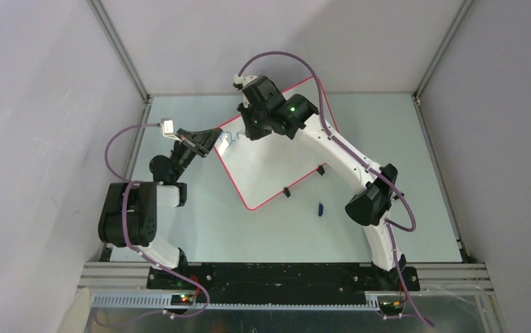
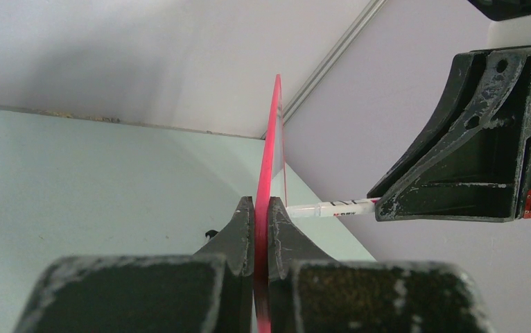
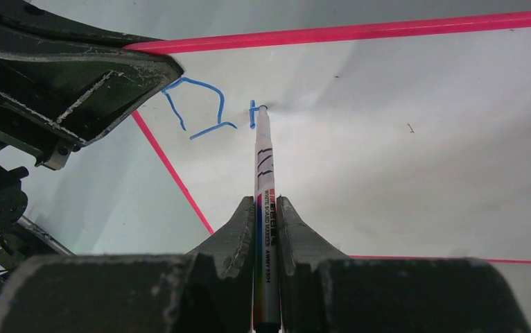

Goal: Write a sentence on the whiteboard

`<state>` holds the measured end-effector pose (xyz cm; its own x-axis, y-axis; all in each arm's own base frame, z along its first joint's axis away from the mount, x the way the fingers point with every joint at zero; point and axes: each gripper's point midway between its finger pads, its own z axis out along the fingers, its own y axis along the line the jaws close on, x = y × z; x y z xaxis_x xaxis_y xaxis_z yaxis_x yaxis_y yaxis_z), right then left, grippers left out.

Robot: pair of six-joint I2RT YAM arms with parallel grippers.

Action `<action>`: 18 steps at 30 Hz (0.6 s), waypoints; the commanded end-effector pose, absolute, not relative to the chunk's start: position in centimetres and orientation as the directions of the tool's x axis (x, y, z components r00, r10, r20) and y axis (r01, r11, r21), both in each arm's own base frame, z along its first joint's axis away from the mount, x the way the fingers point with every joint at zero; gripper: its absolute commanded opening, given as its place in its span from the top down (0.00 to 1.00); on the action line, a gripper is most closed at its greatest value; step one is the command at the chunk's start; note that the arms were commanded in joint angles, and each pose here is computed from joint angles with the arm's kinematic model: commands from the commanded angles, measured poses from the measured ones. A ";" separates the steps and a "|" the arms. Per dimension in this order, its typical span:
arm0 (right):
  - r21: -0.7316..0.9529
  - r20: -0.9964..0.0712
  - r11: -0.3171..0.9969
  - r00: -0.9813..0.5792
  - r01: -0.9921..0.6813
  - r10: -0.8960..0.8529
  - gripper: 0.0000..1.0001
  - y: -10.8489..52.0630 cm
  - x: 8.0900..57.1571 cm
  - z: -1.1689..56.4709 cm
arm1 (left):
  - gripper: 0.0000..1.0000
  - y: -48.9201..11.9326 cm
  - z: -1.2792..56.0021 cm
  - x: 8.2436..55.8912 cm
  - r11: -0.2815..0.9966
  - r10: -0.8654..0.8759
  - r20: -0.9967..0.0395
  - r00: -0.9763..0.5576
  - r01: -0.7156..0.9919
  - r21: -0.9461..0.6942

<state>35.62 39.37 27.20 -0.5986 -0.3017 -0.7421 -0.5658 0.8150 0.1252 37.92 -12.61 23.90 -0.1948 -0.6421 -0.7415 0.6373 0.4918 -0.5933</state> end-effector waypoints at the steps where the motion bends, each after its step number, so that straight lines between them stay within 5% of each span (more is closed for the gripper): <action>1: 0.103 -0.787 0.841 -0.561 -0.531 -0.257 1.00 38.8 37.4 29.0 | 0.99 -14.3 23.7 36.5 0.509 -0.538 -0.828 -0.156 0.723 -0.467; 18: 0.125 -0.823 0.818 -0.519 -0.562 -0.231 1.00 38.2 36.2 31.5 | 0.99 -14.3 23.6 36.5 0.509 -0.538 -0.828 -0.157 0.723 -0.468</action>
